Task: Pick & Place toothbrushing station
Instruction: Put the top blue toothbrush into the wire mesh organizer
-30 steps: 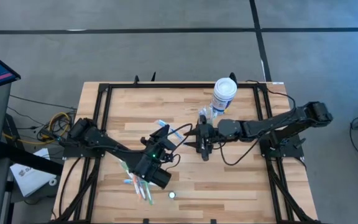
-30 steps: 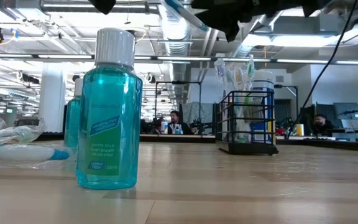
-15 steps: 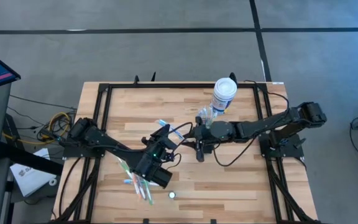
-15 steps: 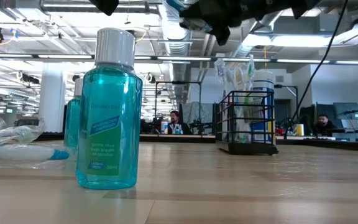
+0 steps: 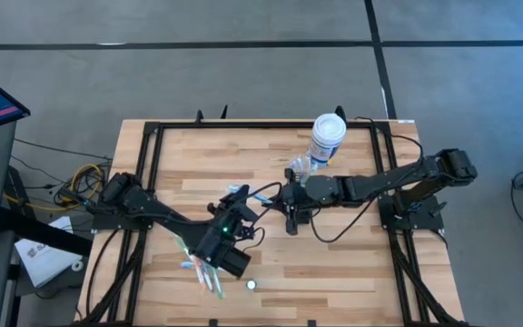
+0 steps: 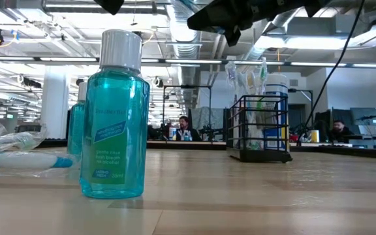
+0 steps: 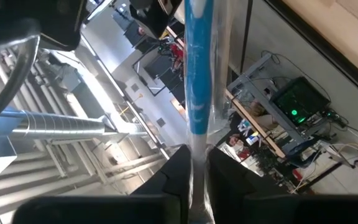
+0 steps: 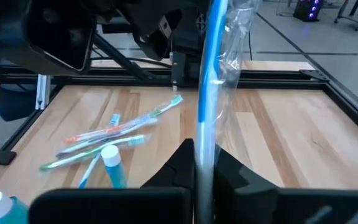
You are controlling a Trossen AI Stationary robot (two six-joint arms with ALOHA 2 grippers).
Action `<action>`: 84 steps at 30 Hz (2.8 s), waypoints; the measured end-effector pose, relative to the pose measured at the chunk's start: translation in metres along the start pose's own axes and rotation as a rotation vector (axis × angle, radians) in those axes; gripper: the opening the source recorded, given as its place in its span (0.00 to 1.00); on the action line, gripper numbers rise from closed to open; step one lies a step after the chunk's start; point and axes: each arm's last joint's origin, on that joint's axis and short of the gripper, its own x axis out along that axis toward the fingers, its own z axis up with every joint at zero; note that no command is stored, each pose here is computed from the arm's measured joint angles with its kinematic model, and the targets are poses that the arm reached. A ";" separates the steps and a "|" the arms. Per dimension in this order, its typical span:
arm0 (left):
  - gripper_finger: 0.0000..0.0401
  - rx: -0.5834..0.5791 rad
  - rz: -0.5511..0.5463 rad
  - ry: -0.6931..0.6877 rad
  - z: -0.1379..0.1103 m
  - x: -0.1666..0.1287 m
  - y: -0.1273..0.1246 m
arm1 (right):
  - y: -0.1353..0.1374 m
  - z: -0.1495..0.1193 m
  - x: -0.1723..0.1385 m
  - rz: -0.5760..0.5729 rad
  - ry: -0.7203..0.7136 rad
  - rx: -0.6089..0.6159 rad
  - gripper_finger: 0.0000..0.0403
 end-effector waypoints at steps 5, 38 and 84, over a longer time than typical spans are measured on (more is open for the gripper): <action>0.12 -0.005 0.009 -0.009 0.001 -0.004 0.000 | 0.000 0.000 0.000 0.004 0.002 -0.002 0.02; 0.35 -1.636 -0.293 -0.218 -0.124 -0.035 -0.035 | -0.030 0.011 -0.001 -0.087 -0.096 -0.003 0.02; 0.35 -1.998 -0.092 -1.445 -0.087 0.051 -0.077 | -0.005 0.022 -0.004 0.057 -0.203 -0.107 0.02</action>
